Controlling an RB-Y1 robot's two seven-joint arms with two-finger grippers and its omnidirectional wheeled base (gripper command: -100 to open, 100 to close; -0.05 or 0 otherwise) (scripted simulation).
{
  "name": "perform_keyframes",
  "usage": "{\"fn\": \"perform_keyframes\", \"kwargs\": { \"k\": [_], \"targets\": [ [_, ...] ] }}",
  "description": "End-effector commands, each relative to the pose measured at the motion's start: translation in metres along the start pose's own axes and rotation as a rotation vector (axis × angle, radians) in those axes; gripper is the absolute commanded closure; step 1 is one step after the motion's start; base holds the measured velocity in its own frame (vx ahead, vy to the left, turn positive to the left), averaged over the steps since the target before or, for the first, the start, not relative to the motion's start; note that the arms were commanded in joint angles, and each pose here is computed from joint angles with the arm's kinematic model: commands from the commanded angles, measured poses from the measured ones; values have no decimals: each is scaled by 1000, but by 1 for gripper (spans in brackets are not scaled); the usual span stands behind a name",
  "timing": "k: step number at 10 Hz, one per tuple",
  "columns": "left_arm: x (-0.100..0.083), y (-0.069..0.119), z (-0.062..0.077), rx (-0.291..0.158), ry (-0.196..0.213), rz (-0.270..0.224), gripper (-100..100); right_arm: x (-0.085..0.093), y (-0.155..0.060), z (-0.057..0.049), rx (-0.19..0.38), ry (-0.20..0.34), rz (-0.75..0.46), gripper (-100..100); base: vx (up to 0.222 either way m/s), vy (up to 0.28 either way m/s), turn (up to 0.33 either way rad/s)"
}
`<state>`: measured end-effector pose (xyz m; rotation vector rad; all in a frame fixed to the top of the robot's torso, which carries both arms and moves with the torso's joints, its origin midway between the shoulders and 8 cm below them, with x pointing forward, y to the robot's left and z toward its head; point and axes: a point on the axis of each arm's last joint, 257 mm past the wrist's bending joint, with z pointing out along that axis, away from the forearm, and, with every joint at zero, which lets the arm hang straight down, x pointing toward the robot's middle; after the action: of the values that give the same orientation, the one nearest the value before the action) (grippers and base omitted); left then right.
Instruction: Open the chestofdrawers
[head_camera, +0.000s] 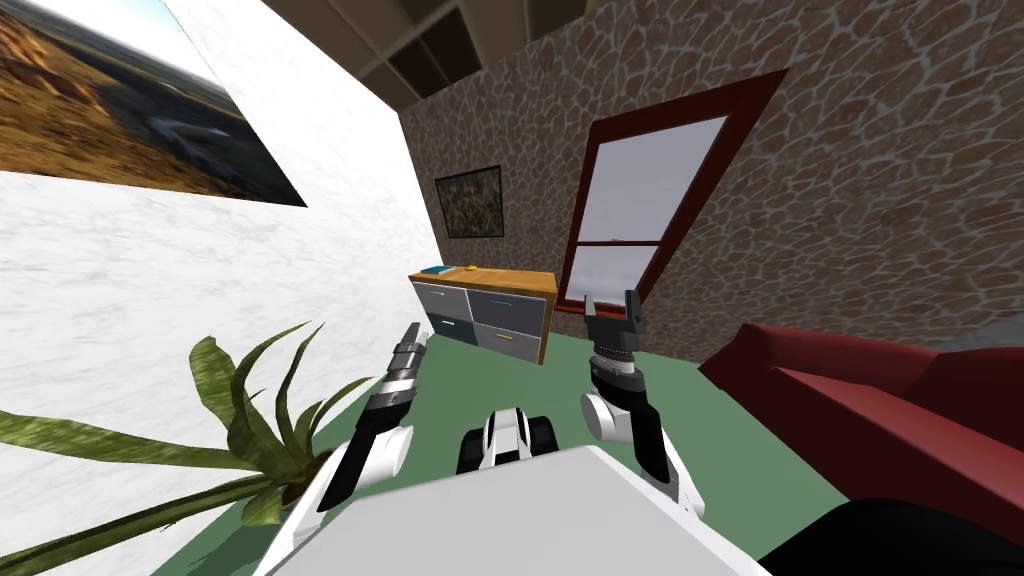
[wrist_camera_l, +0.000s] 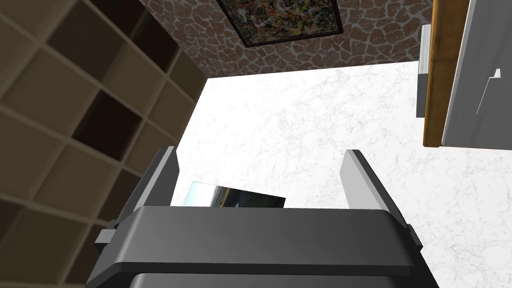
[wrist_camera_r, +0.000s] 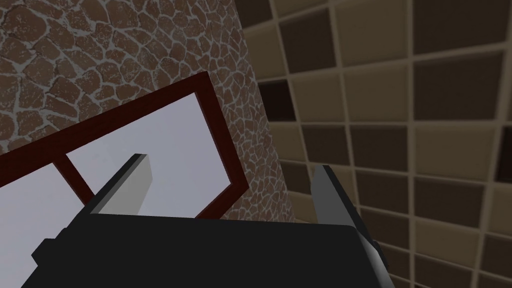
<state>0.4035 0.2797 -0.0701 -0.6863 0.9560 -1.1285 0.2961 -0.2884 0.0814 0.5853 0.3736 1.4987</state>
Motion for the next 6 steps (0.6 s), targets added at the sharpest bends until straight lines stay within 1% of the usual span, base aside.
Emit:
{"fn": "perform_keyframes", "kwargs": {
  "k": [1, 4, 5, 6],
  "targets": [
    [12, 22, 1, -42, 19, -9, -100, 0, 0, 0, 0, 0, 0, 0, 87, -32, -47],
    [27, 46, 4, -91, 44, -20, -100, 0, 0, 0, 0, 0, 0, 0, 91, -46, -75],
    [37, 60, 4, -122, 62, -24, -100, 0, 0, 0, 0, 0, 0, 0, 120, -60, -118],
    [45, 74, 5, -150, 81, -24, -100, 0, 0, 0, 0, 0, 0, 0, 190, -80, -133]
  ]
}}
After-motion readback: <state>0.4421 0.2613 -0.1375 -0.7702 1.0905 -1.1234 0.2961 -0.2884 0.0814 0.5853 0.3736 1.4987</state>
